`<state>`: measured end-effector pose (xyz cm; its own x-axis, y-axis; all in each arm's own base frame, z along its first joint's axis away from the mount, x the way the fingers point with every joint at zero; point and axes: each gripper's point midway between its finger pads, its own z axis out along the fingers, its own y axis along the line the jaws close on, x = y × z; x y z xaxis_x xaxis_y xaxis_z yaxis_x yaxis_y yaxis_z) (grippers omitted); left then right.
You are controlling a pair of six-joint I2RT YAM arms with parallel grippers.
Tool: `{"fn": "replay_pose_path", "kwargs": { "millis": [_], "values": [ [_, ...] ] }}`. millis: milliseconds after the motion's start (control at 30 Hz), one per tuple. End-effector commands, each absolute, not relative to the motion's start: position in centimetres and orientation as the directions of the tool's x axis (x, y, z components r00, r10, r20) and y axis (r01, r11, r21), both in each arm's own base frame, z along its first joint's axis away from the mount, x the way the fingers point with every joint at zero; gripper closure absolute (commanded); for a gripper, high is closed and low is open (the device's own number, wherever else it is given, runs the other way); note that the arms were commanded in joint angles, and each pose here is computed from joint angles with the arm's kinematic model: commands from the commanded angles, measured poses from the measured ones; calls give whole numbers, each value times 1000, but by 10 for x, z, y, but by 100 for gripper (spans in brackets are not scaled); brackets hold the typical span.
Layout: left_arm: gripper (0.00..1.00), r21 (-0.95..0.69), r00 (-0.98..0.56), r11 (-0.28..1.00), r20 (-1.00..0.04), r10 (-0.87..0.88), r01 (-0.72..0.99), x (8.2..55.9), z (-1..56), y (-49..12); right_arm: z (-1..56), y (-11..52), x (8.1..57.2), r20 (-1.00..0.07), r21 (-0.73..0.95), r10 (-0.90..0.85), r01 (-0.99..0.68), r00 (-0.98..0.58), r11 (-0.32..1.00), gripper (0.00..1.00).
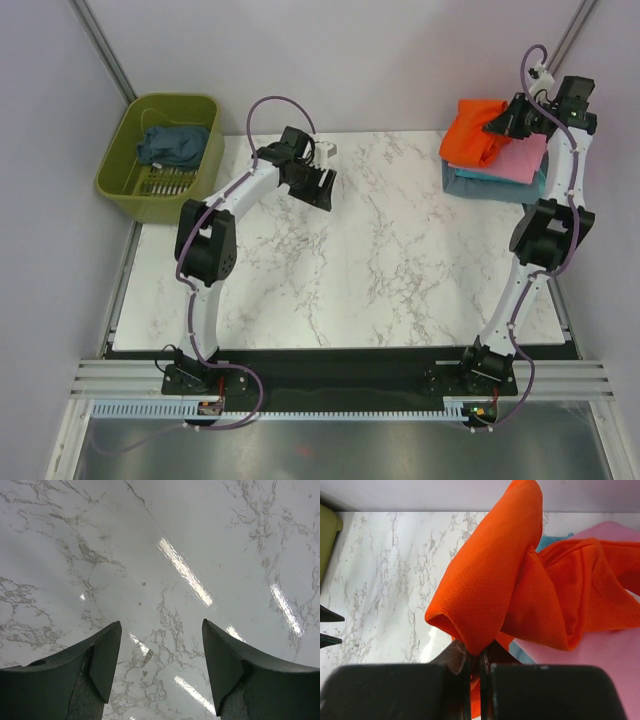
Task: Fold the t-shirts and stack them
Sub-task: Neatly place the folded tshirt to the corner
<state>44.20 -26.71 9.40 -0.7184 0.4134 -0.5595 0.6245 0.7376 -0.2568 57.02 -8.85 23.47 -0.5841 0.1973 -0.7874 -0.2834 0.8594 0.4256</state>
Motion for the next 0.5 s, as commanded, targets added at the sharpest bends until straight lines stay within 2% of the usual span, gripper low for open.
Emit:
{"fn": "replay_pose_path", "kwargs": {
  "millis": [0,467],
  "values": [
    [27,-184,-641,714,-624,447,676,441,127,-267,235,-95,570,-783,455,218,-298,-582,839,100],
    [27,-164,-627,688,-594,504,707,419,116,-271,185,-111,577,-733,490,235,-257,-638,833,100]
  ]
}}
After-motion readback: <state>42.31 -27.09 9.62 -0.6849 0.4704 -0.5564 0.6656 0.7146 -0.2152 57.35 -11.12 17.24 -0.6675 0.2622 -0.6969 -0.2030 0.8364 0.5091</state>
